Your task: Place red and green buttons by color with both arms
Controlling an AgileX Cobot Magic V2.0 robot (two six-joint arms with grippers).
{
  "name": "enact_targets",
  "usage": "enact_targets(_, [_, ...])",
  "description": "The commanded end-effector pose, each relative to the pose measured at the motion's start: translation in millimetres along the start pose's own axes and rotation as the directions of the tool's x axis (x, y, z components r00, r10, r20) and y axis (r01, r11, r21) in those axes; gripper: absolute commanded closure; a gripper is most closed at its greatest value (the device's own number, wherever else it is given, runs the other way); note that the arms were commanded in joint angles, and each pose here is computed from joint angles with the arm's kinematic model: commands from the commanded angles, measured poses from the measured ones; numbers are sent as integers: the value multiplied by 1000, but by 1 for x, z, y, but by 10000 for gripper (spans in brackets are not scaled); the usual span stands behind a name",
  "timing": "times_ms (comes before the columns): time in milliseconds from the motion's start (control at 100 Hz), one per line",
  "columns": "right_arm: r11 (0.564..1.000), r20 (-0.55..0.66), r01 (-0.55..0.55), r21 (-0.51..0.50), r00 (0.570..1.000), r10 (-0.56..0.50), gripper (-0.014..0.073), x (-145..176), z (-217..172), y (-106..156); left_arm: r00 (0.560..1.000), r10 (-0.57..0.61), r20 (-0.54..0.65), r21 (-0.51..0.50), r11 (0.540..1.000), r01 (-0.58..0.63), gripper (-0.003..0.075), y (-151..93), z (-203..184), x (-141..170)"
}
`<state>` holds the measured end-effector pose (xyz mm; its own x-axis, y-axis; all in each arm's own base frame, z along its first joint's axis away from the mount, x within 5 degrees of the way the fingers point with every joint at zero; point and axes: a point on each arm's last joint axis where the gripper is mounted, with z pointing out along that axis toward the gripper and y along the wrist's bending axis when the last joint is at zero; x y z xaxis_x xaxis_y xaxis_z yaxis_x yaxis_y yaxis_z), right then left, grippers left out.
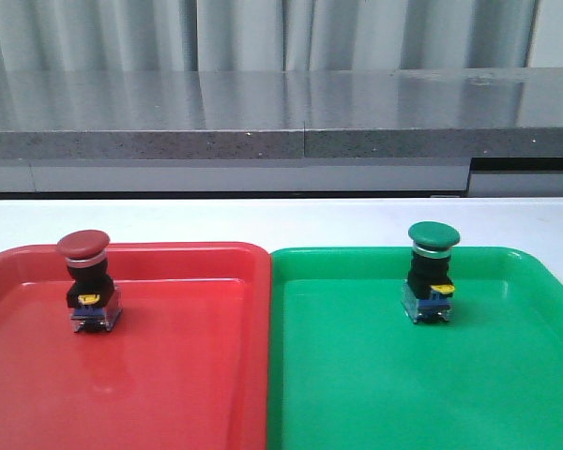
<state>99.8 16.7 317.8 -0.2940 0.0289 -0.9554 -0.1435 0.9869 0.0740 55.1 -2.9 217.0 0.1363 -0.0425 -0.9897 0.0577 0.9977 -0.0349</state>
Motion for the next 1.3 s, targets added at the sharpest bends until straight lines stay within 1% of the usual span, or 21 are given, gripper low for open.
enact_targets(0, [1000, 94, 9, 3, 996, -10, 705, -14, -3, 0, 998, -9, 67, -3, 1000, 10, 739, 0, -2, 5])
enact_targets(410, [1000, 93, 9, 3, 996, -10, 706, -13, -3, 0, 998, -9, 67, -3, 1000, 10, 739, 0, -2, 5])
enact_targets(560, [1000, 139, 23, 10, 990, -24, 706, -8, -14, -1, 998, -9, 67, -3, 1000, 10, 739, 0, -2, 5])
enact_targets(700, [999, 200, 16, 44, 980, -25, 706, 10, -25, -5, 998, -9, 67, -3, 1000, 10, 739, 0, -2, 5])
enact_targets(880, [996, 280, 1, 91, 960, -27, 706, 42, -32, -10, 998, -9, 67, -3, 1000, 10, 739, 0, -2, 5])
enact_targets(1030, [995, 341, 0, 99, 940, -34, 706, 68, -33, -11, 998, -9, 67, -3, 1000, 10, 739, 0, -2, 5])
enact_targets(1140, [995, 396, 1, 95, 917, -39, 706, 84, -34, -12, 998, -9, 67, -3, 1000, 10, 740, 0, -2, 5])
enact_targets(1290, [995, 381, 1, 96, 924, -38, 706, 102, -22, -14, 998, -9, 67, -3, 1000, 10, 739, 0, -2, 5])
